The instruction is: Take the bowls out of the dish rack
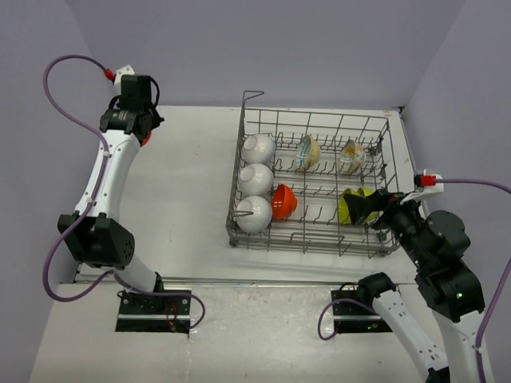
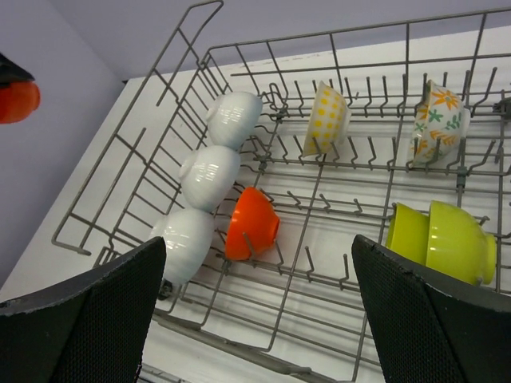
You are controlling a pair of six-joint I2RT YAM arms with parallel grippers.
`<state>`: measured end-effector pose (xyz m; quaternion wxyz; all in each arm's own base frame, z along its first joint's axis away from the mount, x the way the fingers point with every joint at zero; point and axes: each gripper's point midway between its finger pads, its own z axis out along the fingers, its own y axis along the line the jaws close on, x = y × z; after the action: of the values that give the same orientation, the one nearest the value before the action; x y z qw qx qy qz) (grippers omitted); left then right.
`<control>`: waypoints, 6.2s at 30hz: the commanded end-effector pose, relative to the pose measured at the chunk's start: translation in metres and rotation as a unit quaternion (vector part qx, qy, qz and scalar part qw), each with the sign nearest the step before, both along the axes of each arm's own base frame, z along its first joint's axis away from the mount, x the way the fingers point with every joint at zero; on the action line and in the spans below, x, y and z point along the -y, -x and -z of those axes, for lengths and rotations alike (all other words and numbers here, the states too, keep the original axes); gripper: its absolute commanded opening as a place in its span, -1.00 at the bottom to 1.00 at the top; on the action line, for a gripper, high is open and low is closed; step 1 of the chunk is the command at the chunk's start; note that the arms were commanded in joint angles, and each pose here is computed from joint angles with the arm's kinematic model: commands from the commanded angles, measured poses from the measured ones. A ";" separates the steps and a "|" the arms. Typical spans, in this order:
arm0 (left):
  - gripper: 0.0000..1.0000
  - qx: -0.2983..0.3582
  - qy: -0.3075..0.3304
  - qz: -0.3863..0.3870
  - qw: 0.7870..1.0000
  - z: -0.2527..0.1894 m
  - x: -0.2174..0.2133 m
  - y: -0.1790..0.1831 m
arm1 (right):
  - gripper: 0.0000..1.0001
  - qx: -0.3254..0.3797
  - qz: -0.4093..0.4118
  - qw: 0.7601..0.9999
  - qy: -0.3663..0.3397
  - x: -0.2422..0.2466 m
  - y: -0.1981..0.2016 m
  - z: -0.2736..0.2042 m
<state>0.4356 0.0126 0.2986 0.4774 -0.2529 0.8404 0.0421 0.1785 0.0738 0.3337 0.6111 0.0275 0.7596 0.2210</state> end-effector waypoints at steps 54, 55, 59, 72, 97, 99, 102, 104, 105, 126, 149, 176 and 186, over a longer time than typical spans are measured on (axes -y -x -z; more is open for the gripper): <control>0.96 0.015 0.036 0.432 0.901 -0.002 0.404 0.121 | 0.98 0.043 -0.010 0.998 -0.049 -0.007 0.001 -0.017; 0.90 0.009 0.040 0.434 0.900 0.014 0.404 0.123 | 0.98 0.042 -0.009 0.998 -0.046 -0.007 0.002 -0.015; 0.82 -0.008 0.056 0.443 0.895 0.034 0.409 0.129 | 0.98 0.035 -0.009 0.998 -0.041 -0.007 -0.001 -0.008; 0.23 -0.072 0.161 0.470 0.865 0.102 0.396 0.129 | 0.98 0.029 -0.023 0.999 -0.038 -0.013 -0.004 -0.002; -0.10 -0.132 0.150 0.453 0.869 0.167 0.397 0.134 | 0.98 0.027 -0.036 0.998 -0.039 -0.019 -0.007 -0.002; -0.10 -0.136 0.153 0.455 0.866 0.171 0.399 0.135 | 0.98 0.026 -0.038 0.998 -0.039 -0.020 -0.007 0.000; -0.10 -0.136 0.158 0.460 0.863 0.174 0.402 0.135 | 0.98 0.025 -0.035 0.998 -0.038 -0.019 -0.008 0.000; -0.12 -0.144 0.158 0.462 0.861 0.181 0.403 0.137 | 0.98 0.024 -0.033 0.998 -0.038 -0.018 -0.008 0.002; -0.14 -0.140 0.163 0.464 0.859 0.180 0.405 0.137 | 0.98 0.024 -0.033 0.998 -0.038 -0.018 -0.008 0.002; -1.00 -0.093 0.191 0.477 0.853 0.146 0.409 0.138 | 0.98 0.027 -0.029 0.999 -0.031 -0.016 -0.009 0.004; -1.00 0.041 0.326 0.543 0.773 0.042 0.416 0.154 | 0.98 0.035 -0.025 0.999 -0.029 -0.014 -0.007 -0.001; -1.00 0.272 0.286 0.633 0.666 -0.122 0.397 0.175 | 0.98 0.042 -0.017 0.999 -0.028 -0.010 -0.006 -0.010; -1.00 0.131 -0.042 0.094 0.986 -0.105 0.137 0.020 | 0.98 0.047 -0.020 0.998 -0.024 -0.011 -0.007 -0.010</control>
<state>0.3741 -0.2522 0.4879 0.6450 -0.0428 0.7032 -0.2961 0.1846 0.0861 0.3244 0.6166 0.0235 0.7448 0.2540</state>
